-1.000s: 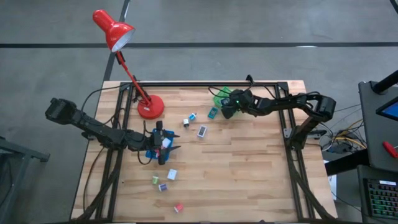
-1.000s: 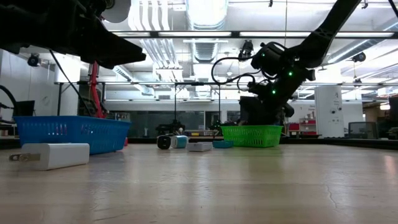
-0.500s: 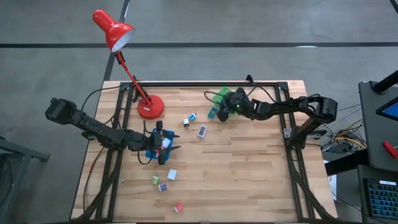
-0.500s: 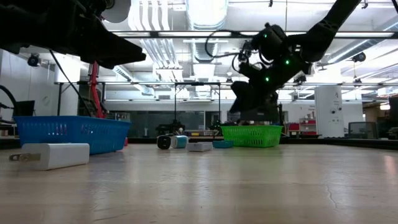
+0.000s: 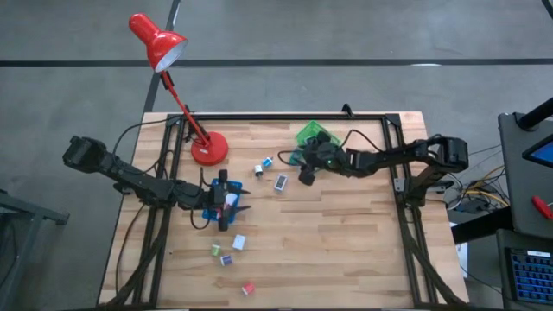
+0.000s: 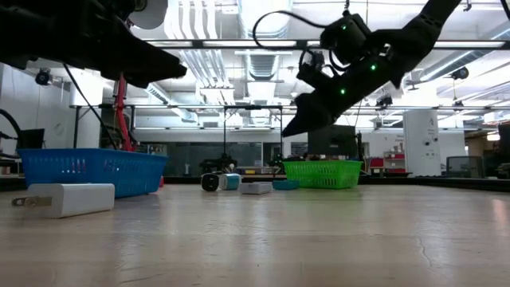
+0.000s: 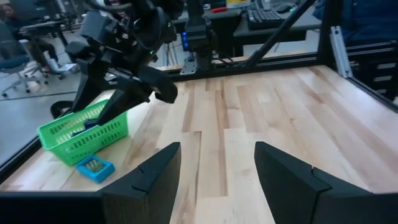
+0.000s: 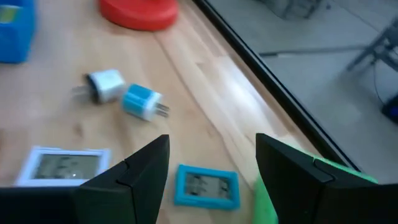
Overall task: Pick & Place Office items
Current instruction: Put the light blue digital clock into the green basket
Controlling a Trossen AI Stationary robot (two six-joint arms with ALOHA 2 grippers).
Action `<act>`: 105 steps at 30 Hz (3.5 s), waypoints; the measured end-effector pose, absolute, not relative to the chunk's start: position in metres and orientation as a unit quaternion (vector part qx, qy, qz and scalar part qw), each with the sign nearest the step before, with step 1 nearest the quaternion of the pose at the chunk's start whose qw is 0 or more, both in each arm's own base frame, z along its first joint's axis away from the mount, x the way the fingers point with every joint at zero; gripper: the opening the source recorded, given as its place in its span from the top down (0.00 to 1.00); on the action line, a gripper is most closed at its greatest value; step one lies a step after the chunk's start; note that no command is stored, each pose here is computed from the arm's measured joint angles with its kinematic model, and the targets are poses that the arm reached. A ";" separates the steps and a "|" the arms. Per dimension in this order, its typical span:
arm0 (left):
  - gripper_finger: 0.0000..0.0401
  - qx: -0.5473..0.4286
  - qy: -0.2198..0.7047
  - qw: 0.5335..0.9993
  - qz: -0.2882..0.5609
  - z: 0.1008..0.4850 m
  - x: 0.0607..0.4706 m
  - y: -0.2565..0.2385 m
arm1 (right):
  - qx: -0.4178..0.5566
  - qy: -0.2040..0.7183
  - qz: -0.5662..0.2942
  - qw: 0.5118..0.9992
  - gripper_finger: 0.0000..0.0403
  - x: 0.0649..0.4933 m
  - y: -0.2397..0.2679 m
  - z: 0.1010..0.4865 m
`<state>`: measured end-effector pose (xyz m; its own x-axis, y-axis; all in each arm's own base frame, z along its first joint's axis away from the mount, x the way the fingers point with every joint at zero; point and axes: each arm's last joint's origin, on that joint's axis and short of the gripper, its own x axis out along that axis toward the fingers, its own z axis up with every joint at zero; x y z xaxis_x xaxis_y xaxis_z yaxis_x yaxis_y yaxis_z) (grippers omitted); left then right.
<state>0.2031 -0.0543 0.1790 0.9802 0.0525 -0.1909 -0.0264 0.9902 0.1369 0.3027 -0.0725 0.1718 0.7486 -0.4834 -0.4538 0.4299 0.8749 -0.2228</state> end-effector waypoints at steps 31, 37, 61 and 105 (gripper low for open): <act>0.48 0.067 0.097 0.993 0.006 0.179 0.203 -0.055 | -0.159 0.362 -0.010 0.919 0.46 0.298 -0.026 0.153; 0.48 0.065 0.090 0.994 0.007 0.184 0.206 -0.056 | -0.095 0.364 -0.033 0.926 0.46 0.298 -0.024 0.152; 0.48 0.078 0.124 0.989 0.006 0.178 0.215 -0.059 | -0.143 0.413 -0.099 0.894 0.35 0.302 -0.040 0.164; 0.48 0.072 0.140 0.987 0.006 0.174 0.214 -0.059 | -0.225 0.634 0.124 0.729 0.14 0.386 -0.128 0.158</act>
